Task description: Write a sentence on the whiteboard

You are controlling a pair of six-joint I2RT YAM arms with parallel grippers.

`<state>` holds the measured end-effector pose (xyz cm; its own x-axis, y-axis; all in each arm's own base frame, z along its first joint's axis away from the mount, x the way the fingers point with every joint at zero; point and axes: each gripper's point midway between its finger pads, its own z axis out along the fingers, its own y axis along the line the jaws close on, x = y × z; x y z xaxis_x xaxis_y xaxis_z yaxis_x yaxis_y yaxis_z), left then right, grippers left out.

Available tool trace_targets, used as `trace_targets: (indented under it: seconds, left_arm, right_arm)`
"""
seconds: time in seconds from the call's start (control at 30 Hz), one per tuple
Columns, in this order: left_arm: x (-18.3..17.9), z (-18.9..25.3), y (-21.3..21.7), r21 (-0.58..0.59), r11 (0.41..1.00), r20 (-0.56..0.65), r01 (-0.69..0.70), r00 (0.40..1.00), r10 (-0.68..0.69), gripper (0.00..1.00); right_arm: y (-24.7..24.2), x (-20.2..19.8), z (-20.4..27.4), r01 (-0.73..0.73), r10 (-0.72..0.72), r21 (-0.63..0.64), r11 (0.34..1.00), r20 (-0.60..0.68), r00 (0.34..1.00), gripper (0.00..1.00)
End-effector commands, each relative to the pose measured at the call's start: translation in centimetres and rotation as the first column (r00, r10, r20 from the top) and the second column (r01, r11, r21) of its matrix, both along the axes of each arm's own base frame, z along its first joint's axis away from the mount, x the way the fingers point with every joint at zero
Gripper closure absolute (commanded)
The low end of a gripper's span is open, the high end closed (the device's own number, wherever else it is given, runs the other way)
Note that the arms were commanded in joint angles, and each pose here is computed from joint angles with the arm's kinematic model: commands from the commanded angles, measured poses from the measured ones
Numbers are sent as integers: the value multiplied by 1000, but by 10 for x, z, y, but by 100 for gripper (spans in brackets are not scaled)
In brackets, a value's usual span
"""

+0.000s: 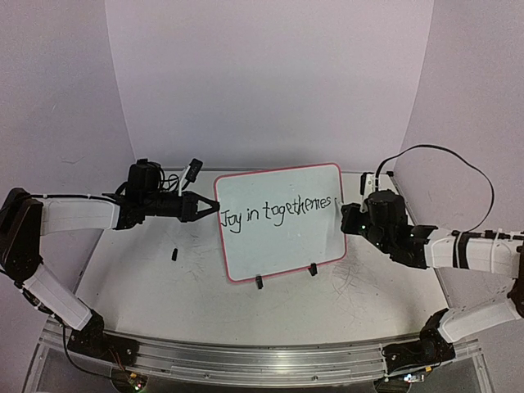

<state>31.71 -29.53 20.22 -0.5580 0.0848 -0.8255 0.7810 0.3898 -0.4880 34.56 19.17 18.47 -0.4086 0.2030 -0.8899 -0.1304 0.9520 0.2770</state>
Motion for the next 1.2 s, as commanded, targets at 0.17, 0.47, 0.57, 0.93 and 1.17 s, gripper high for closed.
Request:
trace_targets:
  seconds: [0.17,0.47,0.57,0.93,1.17]
  left_arm:
    - [-4,22,-8,-13,999,88,37,996,-36,100]
    - [-4,22,-8,-12,999,86,38,996,-37,100]
    - [-3,21,-8,-11,999,84,38,996,-37,100]
    - [-3,21,-9,-12,999,83,39,996,-38,100]
    - [-3,23,-9,-14,999,83,40,996,-39,100]
  right_arm:
    - [6,16,22,24,-25,19,1000,59,998,100]
    - [16,11,16,-38,37,45,998,39,999,100]
    - [16,9,10,-43,42,49,998,23,999,100]
    - [3,0,-11,5,-4,37,999,-33,999,100]
    - [-4,0,-13,38,-37,28,999,-38,999,100]
